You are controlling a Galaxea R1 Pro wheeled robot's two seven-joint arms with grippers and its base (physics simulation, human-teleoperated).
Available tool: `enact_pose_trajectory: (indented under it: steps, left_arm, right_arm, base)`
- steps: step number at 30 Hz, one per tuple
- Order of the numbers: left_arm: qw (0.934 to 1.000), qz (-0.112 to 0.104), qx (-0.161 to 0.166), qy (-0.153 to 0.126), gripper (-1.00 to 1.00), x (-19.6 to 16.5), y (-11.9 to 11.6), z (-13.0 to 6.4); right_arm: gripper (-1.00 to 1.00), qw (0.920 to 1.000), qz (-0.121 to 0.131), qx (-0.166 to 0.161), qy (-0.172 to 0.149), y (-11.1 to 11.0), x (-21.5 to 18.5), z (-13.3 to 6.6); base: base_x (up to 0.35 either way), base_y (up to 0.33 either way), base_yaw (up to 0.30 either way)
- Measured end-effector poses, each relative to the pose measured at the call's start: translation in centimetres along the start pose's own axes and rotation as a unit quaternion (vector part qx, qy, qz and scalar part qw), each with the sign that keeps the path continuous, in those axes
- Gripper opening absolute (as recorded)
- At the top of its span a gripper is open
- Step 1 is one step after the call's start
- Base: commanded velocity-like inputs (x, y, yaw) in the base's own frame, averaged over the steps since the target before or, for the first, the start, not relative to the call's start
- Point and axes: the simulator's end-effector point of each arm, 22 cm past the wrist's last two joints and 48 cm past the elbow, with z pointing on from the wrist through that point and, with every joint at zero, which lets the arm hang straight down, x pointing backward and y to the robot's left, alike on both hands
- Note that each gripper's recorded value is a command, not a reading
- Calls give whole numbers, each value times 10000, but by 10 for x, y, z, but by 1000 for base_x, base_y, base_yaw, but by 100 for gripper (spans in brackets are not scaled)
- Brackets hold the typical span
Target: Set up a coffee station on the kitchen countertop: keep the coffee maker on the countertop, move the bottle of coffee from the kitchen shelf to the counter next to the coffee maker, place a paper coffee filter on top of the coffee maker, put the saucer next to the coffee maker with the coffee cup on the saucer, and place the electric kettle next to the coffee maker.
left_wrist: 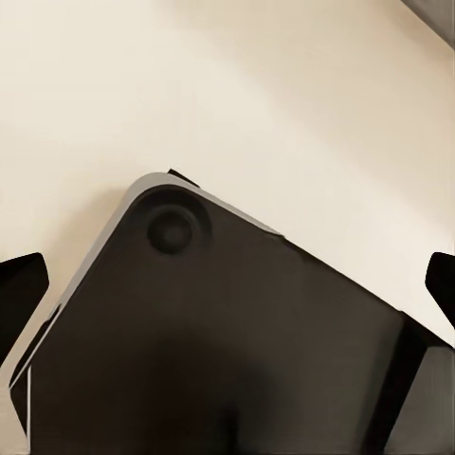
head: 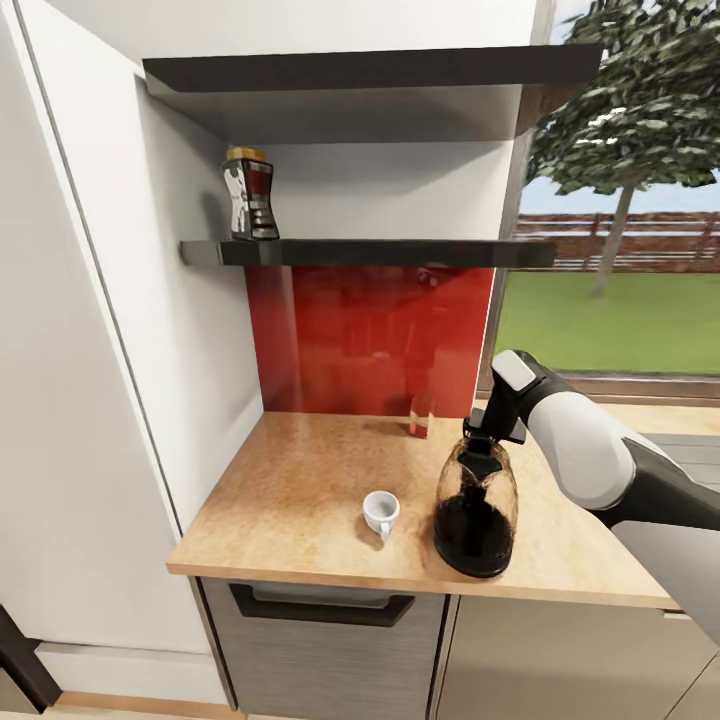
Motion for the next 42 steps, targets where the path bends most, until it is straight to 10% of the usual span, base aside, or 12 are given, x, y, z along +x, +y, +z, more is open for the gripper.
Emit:
enact_pose_trajectory:
  steps: [42]
  left_arm:
    - [10000, 26, -17, 64, 100, 0, 7, -35]
  right_arm:
    - [-100, 9999, 106, -50, -84, -8, -7, -39]
  base:
    - [0, 0, 0]
